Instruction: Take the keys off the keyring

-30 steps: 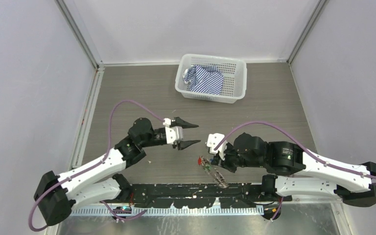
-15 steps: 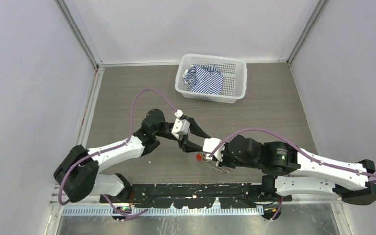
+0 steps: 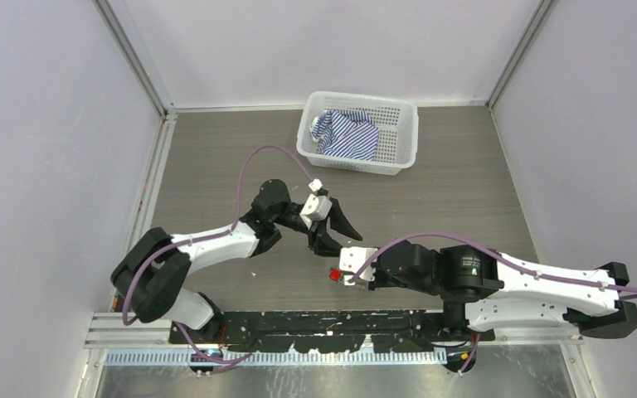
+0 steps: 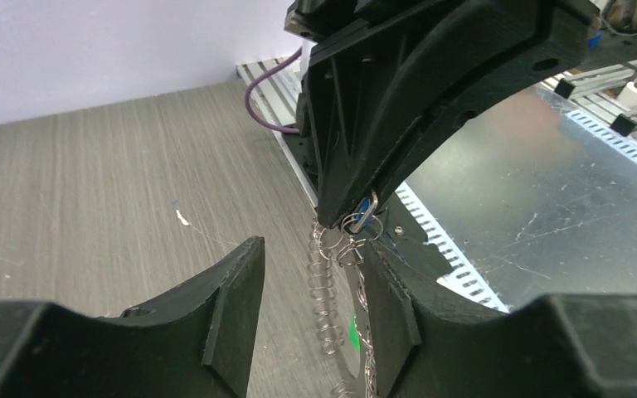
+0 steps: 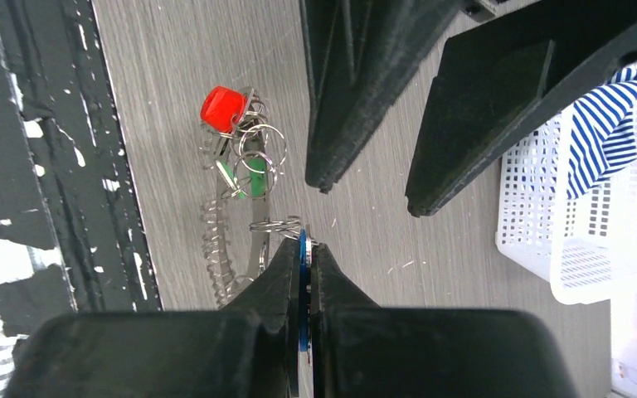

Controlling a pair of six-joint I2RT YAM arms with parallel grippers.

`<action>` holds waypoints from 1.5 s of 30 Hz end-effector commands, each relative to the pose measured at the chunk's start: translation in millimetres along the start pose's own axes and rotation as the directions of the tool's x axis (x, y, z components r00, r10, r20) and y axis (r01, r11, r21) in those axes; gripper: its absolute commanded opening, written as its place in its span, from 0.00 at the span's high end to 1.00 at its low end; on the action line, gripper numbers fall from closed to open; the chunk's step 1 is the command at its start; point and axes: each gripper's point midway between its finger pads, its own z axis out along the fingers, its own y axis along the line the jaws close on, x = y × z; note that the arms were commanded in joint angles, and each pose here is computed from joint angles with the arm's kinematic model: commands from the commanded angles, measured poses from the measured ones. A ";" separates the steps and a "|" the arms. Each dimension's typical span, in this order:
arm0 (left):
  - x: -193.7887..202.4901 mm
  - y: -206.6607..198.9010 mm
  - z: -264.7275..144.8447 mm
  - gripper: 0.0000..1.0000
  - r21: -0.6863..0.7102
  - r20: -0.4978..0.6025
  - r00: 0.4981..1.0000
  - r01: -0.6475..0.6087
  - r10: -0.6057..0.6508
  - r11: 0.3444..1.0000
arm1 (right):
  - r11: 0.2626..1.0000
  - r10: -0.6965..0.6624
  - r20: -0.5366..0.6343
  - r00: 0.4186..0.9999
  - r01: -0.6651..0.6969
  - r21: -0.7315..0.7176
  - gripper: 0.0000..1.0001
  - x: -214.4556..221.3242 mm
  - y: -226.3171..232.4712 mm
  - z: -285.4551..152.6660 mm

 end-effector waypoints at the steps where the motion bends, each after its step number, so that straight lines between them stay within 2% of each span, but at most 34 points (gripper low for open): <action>1: -16.3 5.0 6.8 0.52 0.057 0.063 0.998 0.019 -0.023 0.998 | 0.994 -0.051 0.020 0.998 0.049 0.099 0.99 -5.9 -15.7 -0.8; 5: -16.2 5.0 10.5 0.53 0.103 0.114 0.990 0.070 -0.081 0.992 | 0.988 -0.084 0.004 0.996 0.083 0.127 0.99 -3.5 -17.6 2.0; 8: -9.7 7.8 11.5 0.54 0.109 0.109 0.985 0.120 -0.132 0.987 | 0.984 -0.096 0.013 0.995 0.093 0.154 0.99 -4.8 -20.5 2.8; 13: -8.1 4.0 8.7 0.54 0.096 0.113 0.988 0.099 -0.109 0.990 | 0.977 -0.118 -0.006 0.993 0.117 0.177 0.99 -1.0 -23.5 4.8; 26: 3.7 5.3 9.6 0.56 0.095 0.100 0.982 0.154 -0.163 0.983 | 0.973 -0.085 0.098 0.992 0.061 0.221 0.99 -17.3 -34.3 -9.2; 45: 10.1 9.3 14.1 0.59 0.102 0.092 0.977 0.182 -0.191 0.978 | 0.972 -0.049 0.137 0.989 0.016 0.233 0.99 -24.4 -39.7 -18.9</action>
